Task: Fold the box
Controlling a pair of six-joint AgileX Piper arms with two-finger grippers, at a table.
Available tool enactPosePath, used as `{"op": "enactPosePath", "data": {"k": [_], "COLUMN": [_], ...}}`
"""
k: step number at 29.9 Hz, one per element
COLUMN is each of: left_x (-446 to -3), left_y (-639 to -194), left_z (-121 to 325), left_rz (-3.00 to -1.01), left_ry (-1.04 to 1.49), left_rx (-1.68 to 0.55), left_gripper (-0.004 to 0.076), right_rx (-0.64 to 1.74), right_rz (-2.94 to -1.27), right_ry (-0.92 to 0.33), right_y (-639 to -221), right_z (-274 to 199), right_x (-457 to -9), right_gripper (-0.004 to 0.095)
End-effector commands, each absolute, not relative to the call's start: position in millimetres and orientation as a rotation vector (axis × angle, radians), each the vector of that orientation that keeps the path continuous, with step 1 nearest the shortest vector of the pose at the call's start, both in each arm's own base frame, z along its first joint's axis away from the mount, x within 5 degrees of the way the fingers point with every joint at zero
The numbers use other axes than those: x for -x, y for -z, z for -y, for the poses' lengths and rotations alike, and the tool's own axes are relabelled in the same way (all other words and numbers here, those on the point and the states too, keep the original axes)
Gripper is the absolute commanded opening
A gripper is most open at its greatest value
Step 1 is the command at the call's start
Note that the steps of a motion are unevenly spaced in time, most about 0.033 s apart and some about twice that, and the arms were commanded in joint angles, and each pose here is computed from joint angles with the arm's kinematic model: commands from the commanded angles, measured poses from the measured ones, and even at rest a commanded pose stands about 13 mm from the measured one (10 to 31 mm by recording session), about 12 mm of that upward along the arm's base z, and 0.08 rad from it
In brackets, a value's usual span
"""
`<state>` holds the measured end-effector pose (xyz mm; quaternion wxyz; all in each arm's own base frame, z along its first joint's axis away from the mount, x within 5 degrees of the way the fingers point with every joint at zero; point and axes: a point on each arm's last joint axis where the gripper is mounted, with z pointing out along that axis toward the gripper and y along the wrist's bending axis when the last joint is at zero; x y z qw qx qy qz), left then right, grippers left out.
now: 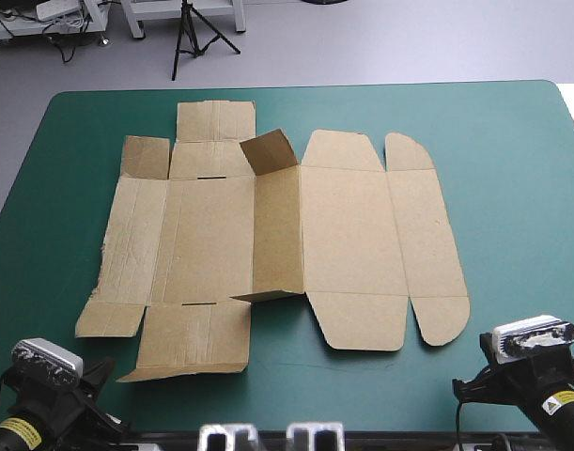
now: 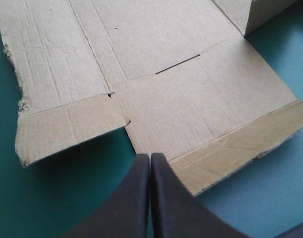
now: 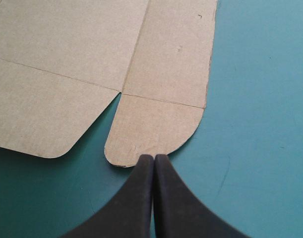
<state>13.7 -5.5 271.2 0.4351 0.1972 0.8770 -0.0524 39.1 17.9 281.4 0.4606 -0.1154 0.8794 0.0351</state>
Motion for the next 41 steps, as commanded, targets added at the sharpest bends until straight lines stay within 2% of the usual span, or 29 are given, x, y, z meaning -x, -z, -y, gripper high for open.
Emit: {"op": "enactPosePath", "data": {"k": [1, 7, 15, 28, 35, 41], "left_x": [-20.5, -41.5, -100.9, -209.8, -259.2, -274.0], "left_y": [-285.9, -311.8, -360.7, -383.4, -396.1, -403.1], "left_z": [7.7, 12.6, 20.9, 41.8, 1.0, -55.1], "left_rz": [-2.102, -2.103, -2.093, -2.222, -2.32, -2.337], "left_ry": [0.135, 0.099, -0.056, -0.126, 0.054, 0.373], "left_rx": [-0.48, -0.484, -0.439, -0.257, 0.021, 0.277], "left_gripper": [-0.0008, -0.0008, -0.0008, -0.0008, 0.0001, 0.0001], "right_rx": [0.274, 0.273, 0.273, 0.299, 0.313, 0.308], "right_rz": [-2.089, -2.088, -2.088, -2.084, -2.095, -2.076], "right_ry": [-0.086, -0.083, -0.083, -0.032, 0.041, 0.051], "right_y": [-292.6, -292.7, -292.7, -292.7, -291.7, -293.2], "right_z": [-18.3, -18.1, -18.1, -15.7, -11.3, -10.8], "right_x": [-42.4, -42.5, -42.5, -42.9, -42.9, -43.9], "right_gripper": [-0.0018, -0.0018, -0.0018, -0.0018, -0.0018, -0.0018]}}
